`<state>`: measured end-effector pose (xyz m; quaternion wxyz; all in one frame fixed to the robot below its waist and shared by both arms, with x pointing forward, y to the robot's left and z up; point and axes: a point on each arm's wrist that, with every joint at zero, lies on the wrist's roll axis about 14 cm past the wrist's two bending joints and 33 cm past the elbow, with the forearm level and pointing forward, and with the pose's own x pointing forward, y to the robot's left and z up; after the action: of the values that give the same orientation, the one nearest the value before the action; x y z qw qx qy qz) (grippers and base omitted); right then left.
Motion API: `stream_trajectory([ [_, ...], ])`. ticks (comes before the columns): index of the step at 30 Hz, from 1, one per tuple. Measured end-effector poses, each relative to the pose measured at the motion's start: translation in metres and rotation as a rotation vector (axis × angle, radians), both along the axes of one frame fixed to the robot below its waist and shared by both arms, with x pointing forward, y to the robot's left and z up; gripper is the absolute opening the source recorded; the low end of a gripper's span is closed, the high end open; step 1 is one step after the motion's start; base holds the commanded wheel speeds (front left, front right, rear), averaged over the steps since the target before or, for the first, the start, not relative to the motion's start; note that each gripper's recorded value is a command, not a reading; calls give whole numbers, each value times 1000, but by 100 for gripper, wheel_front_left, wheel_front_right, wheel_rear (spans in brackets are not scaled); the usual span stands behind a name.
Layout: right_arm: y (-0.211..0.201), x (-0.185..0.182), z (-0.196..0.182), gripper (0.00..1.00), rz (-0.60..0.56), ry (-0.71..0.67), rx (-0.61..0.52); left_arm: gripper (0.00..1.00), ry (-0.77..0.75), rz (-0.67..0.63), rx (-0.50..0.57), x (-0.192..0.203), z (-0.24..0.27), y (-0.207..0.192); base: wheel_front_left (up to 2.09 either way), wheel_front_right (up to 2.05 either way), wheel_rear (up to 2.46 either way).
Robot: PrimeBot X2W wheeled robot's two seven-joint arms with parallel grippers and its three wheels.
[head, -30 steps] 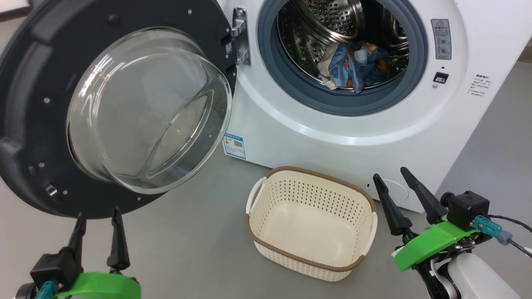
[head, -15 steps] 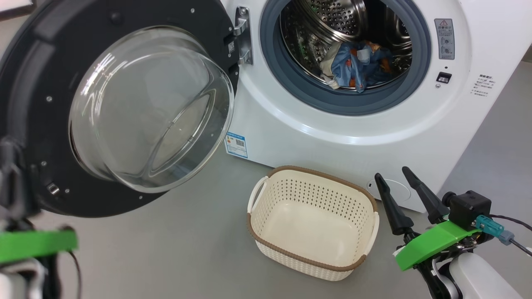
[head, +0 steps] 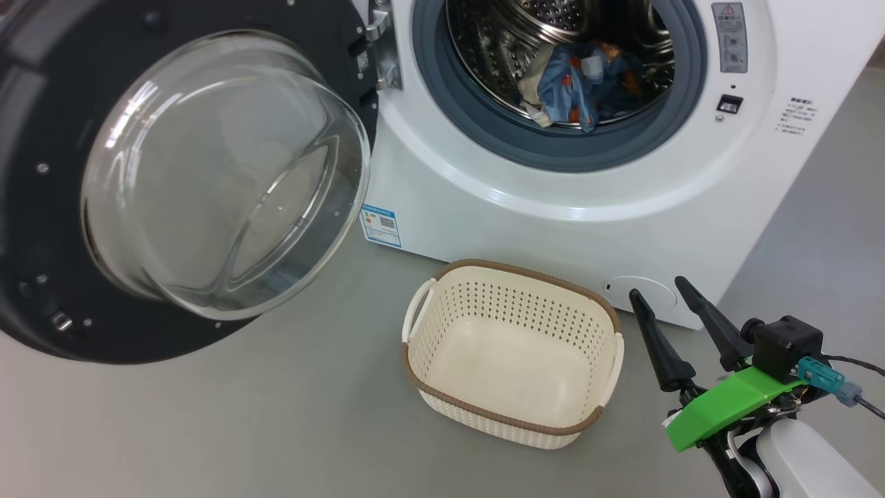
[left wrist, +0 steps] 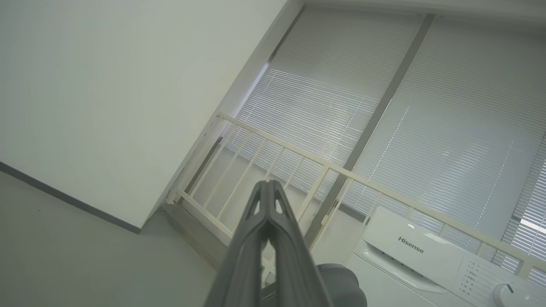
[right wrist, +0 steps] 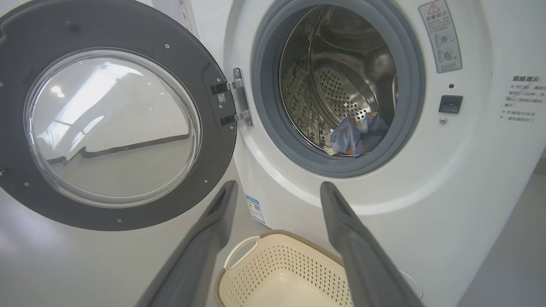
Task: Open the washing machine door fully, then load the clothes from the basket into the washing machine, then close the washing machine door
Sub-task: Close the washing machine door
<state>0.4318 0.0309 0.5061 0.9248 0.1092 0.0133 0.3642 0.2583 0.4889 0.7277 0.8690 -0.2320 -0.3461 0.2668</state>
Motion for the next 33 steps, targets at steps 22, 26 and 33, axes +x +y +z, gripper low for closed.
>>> stream_trajectory([
  [22, -61, 17, -24, 100, -103, 18, -88, 0, -108, -116, -858, 36, -139, 66, 0, 0, 0],
  [26, -65, 19, -23, 100, -115, 15, -86, 0, -58, -129, -910, 43, -158, 61, 0, 0, 0],
  [33, -71, 21, -27, 100, -126, 24, -93, 0, 13, -156, -954, 50, -178, 53, 0, 0, 0],
])
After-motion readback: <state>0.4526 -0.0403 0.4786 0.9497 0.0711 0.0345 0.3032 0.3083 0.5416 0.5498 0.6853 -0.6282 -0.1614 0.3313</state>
